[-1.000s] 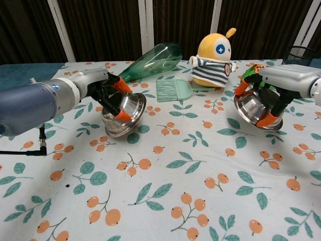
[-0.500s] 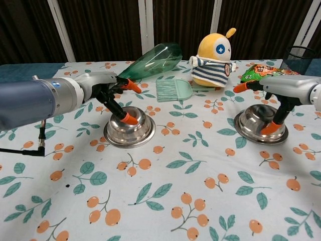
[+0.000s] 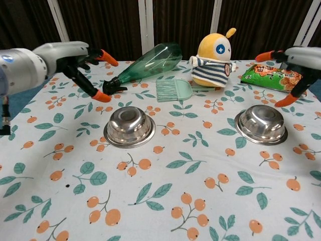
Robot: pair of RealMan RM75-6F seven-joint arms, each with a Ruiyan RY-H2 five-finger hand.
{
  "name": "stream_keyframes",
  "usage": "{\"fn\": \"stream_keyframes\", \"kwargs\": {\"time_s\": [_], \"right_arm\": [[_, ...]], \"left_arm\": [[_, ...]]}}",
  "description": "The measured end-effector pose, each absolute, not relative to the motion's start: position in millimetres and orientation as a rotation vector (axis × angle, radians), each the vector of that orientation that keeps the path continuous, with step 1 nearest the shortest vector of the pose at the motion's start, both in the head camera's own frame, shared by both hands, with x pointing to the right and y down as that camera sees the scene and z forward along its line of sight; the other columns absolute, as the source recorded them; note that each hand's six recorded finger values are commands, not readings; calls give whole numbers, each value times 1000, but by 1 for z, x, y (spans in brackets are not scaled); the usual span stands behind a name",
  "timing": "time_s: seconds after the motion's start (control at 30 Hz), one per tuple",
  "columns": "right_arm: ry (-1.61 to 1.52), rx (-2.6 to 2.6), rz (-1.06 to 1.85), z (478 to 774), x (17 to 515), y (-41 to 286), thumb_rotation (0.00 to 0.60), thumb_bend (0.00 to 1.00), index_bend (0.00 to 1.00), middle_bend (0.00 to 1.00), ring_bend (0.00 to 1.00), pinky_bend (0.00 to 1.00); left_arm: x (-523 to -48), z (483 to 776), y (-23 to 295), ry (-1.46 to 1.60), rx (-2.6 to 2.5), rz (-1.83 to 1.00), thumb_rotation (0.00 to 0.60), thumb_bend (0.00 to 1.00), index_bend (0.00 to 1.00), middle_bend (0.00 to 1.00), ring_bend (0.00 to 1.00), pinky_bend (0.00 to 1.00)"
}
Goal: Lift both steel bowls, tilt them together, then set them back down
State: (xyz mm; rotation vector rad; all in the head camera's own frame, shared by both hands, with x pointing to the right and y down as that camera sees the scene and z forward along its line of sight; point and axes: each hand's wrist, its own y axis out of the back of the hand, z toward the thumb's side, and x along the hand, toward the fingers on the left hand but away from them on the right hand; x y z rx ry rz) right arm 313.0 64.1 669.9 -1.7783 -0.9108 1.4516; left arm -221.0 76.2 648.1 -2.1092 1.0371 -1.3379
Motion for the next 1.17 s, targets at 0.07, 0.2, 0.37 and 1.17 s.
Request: {"fn": "stream_keyframes", "kwargs": {"time_s": [0.07,0.2,0.37,1.17], "right_arm": [[-977,-1757,1451,661,330,60,600,0,103,0,83,175],[-1116,-1719,1435,642,365,60,600,0,103,0,83,176],[-1208,-1691,1378,619,398,82,600,0,103,0,83,161],[-1039,-1638,1387,546,418,230,600,0,103,0,83,144]], "left_arm": [[-241,635,78,1021,-2014,-1327,600,0,193,0,0,0],[-289,612,94,974,-1824,-1348,600,0,193,0,0,0],[-330,591,126,933,-1685,-1363,600,0,192,0,0,0],[-413,561,249,1085,-1612,-1356,600,3,192,0,0,0]]}}
